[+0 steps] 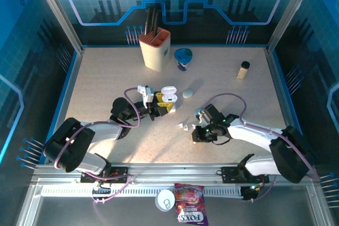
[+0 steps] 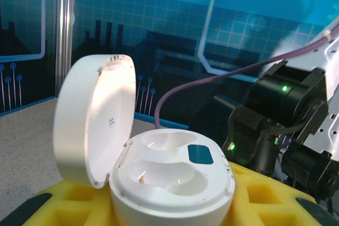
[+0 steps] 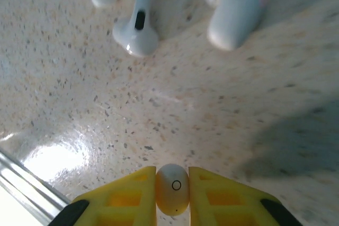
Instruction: Insert wireless bluetooth earbuds into charging case
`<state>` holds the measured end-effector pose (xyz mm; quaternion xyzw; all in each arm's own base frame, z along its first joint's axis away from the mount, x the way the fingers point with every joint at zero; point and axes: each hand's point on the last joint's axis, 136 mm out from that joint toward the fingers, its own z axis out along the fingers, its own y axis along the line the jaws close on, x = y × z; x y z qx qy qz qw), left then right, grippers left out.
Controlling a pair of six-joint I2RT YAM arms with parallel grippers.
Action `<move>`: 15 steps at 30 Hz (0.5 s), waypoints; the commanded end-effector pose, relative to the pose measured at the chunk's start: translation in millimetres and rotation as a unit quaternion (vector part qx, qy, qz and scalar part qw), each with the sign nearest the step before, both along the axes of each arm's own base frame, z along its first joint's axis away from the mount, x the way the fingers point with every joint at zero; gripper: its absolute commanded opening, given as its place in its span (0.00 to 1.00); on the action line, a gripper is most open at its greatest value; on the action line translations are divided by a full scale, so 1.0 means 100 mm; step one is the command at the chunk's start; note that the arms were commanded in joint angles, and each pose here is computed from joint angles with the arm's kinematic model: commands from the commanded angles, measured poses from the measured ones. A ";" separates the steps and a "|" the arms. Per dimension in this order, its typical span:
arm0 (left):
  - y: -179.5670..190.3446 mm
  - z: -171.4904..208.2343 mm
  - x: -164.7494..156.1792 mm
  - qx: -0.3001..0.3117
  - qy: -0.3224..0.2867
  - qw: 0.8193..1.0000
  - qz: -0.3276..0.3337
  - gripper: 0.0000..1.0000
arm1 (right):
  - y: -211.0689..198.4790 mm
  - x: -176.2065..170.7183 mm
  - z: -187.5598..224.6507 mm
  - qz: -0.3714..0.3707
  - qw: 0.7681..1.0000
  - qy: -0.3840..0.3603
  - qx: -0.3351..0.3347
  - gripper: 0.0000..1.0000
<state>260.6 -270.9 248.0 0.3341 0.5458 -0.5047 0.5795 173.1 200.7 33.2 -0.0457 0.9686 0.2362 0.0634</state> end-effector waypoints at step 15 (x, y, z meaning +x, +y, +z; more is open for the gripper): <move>0.02 0.05 0.03 0.002 -0.023 1.000 0.005 0.26 | -1.02 0.36 0.56 -0.143 0.945 -0.129 -0.264 0.18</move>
